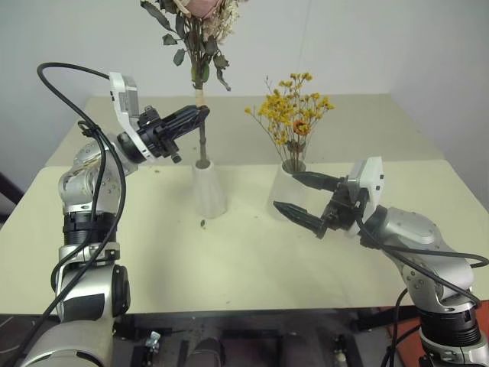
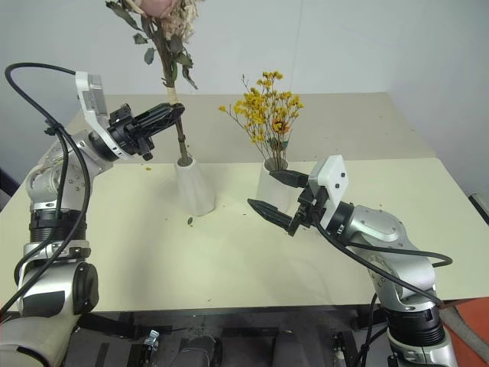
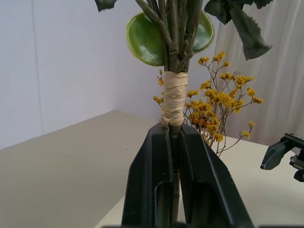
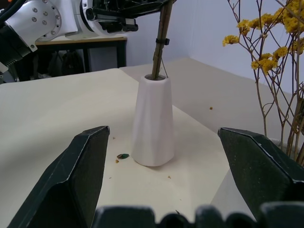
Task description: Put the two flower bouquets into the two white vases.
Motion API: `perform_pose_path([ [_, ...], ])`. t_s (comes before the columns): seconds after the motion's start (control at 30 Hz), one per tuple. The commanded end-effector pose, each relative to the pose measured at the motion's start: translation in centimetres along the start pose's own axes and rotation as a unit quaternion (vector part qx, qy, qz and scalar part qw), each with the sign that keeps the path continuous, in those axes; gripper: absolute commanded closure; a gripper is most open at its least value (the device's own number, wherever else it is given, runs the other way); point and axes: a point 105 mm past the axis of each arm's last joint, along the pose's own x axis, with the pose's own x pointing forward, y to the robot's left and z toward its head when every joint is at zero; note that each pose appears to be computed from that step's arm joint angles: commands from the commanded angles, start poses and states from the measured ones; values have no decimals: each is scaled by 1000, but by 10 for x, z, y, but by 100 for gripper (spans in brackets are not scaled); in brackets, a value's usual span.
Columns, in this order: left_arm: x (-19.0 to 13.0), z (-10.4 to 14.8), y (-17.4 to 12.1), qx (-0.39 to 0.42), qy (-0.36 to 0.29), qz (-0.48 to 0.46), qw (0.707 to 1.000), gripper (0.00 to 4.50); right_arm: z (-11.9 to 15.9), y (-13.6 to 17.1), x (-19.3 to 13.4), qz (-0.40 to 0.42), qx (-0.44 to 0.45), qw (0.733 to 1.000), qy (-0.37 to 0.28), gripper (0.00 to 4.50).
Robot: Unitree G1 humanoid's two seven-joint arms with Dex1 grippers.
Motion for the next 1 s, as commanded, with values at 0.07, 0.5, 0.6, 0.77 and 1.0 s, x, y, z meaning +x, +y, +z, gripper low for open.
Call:
perform_pose_path([
  [0.07, -4, 7, -1, 10, -6, 3, 1000, 449, 10, 3, 0, 4, -19, 1000, -18, 20],
  [0.5, -9, 8, -3, 12, -11, 9, 1000, 449, 10, 3, 0, 8, -19, 1000, -17, 20],
  [0.6, -10, 14, -3, 20, -20, 9, 1000, 449, 9, 2, 1, 10, -19, 1000, -17, 20],
  [0.77, -11, 10, 0, 20, -10, 15, 1000, 449, 9, 2, 2, 12, -20, 1000, -17, 20],
  [1.0, -9, -5, 3, 16, 9, 25, 1000, 449, 9, 1, 3, 15, -21, 1000, -16, 20],
])
